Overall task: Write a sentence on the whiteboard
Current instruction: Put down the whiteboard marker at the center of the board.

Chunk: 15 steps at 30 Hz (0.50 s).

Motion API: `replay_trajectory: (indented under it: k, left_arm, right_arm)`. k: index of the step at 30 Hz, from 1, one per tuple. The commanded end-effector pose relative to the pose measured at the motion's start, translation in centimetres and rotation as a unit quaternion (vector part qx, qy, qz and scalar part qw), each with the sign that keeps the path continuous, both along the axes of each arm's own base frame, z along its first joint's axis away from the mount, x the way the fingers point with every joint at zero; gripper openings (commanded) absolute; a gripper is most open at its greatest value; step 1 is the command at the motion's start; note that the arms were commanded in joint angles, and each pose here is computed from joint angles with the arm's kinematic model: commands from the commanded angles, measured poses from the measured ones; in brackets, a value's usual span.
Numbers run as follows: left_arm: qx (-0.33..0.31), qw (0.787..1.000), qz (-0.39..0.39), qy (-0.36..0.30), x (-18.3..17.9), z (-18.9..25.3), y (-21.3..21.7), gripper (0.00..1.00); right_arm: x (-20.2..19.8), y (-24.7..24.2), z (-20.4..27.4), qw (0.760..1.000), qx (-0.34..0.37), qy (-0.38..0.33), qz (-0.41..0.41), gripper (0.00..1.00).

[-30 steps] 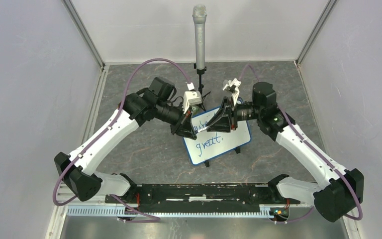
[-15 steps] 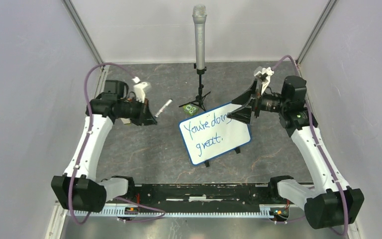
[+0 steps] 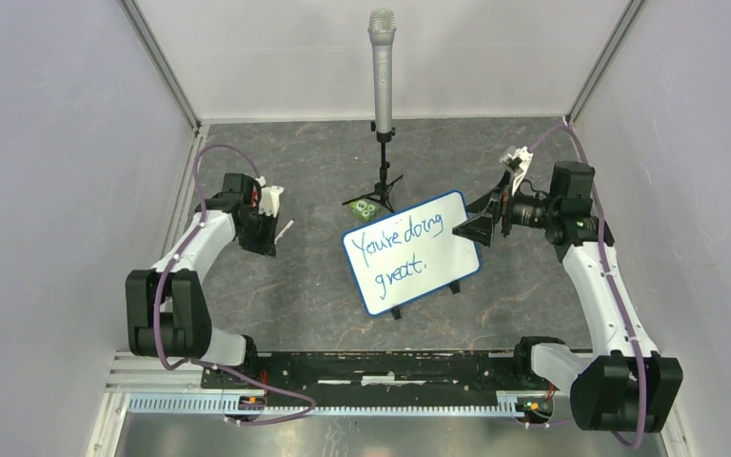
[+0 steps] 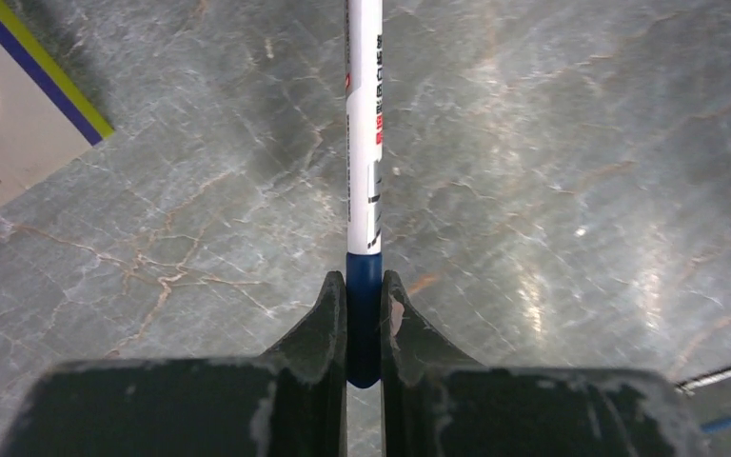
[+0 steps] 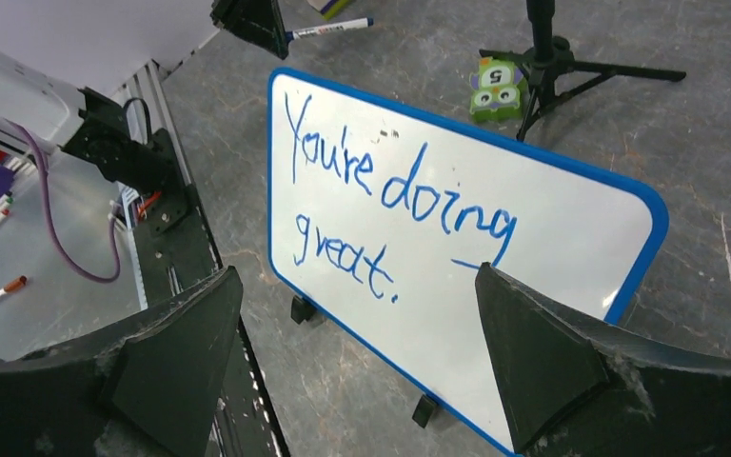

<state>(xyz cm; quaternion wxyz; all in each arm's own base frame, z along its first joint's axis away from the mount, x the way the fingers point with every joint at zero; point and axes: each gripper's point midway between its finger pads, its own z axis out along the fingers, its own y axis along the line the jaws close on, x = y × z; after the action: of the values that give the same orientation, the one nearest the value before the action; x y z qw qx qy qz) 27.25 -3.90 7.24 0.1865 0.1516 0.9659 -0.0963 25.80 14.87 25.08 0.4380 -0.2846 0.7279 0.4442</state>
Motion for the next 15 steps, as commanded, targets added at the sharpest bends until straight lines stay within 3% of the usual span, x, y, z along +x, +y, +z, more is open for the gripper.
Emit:
replay_trajectory:
  k: [1,15]
  left_arm:
    - [0.064,0.997,-0.031,-0.037,2.0,-1.6,2.1,0.13]
    - [0.08,0.994,-0.07,0.04,-0.1,-6.1,2.7,0.31]
  right_arm:
    - [-0.1,-0.8,-1.3,0.999,-0.036,-0.011,0.006,0.98]
    - [-0.4,-2.0,-3.2,0.997,-0.078,-0.002,0.007,0.98]
